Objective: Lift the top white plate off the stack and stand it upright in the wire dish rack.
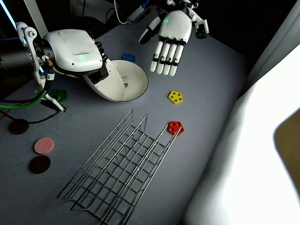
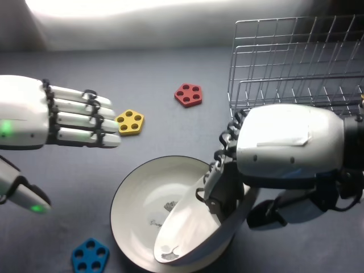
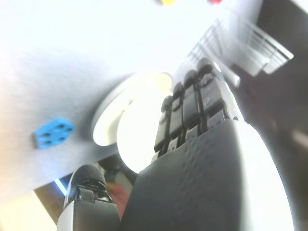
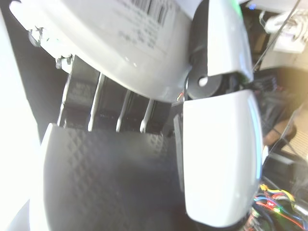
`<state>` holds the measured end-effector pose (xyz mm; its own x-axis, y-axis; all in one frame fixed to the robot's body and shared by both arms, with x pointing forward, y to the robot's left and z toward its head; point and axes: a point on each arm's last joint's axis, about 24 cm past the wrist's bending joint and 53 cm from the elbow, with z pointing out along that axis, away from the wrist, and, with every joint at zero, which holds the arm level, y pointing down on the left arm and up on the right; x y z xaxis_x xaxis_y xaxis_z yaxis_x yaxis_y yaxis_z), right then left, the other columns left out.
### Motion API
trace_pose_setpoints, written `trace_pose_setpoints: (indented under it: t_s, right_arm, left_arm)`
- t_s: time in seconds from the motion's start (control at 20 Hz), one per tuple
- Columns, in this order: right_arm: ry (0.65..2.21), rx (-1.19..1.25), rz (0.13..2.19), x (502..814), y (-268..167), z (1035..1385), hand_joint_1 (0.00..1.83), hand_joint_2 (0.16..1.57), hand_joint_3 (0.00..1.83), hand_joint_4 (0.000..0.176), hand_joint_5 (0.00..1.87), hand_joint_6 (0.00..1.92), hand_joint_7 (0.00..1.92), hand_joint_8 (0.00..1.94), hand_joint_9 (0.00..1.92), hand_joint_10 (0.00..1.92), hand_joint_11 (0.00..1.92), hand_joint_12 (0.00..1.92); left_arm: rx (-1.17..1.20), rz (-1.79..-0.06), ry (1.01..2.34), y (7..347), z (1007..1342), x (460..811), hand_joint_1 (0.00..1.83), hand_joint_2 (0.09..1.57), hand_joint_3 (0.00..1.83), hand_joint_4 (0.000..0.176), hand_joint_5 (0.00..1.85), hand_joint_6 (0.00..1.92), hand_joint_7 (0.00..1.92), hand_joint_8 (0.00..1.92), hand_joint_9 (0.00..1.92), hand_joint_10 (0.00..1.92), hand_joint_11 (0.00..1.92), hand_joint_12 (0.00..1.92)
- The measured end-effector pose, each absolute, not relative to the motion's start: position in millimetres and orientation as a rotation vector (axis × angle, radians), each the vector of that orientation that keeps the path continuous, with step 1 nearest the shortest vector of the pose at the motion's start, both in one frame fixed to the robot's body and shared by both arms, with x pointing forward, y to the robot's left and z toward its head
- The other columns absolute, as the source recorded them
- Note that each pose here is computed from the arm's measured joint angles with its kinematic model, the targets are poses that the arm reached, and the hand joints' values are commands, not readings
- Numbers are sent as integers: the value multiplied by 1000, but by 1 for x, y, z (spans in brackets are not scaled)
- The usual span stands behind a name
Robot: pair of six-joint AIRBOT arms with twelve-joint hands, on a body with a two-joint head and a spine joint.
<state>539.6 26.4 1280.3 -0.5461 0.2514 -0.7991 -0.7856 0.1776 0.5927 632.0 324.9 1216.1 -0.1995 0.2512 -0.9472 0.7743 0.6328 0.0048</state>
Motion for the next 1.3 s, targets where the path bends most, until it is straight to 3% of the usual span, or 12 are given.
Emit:
trace_pose_setpoints:
  t_s: [0.25, 0.35, 0.4, 0.55, 0.85, 1.3]
  right_arm:
    - [1558, -472, 1548, 542, 27, 1301, 1498, 1030, 0, 0, 1075, 828, 1159, 405, 1142, 653, 1012, 1285]
    - [1548, -462, 1553, 543, 27, 1306, 1493, 1055, 1, 0, 1034, 904, 1054, 586, 1073, 765, 969, 1343]
    - [1545, -455, 1556, 544, 27, 1308, 1491, 1056, 0, 0, 1026, 898, 1064, 544, 1077, 779, 984, 1368]
    - [1535, -429, 1568, 547, 24, 1315, 1495, 1049, 0, 0, 1008, 924, 1088, 520, 1127, 699, 978, 1348]
    - [1522, -400, 1584, 550, 20, 1324, 1492, 1061, 2, 0, 1006, 939, 1040, 599, 1063, 802, 959, 1374]
    - [1477, -213, 1738, 566, 0, 1351, 1493, 1065, 0, 0, 969, 990, 1019, 654, 1064, 794, 981, 1347]
  left_arm:
    - [864, -538, 1781, 355, 1222, 628, 1, 1011, 0, 0, 66, 2, 88, 4, 84, 4, 88, 5]
    - [870, -512, 1785, 368, 1228, 626, 0, 1010, 0, 0, 52, 0, 84, 2, 82, 3, 76, 0]
    - [867, -503, 1782, 374, 1232, 626, 0, 1012, 1, 0, 62, 5, 89, 4, 88, 5, 77, 1]
    - [883, -481, 1777, 381, 1236, 625, 0, 1006, 0, 0, 62, 3, 91, 3, 91, 4, 96, 10]
    - [1007, -264, 1685, 403, 1245, 630, 0, 1024, 4, 0, 57, 0, 94, 2, 95, 3, 114, 17]
    - [1072, -148, 1659, 418, 1251, 628, 2, 1017, 2, 0, 54, 3, 80, 0, 76, 1, 76, 2]
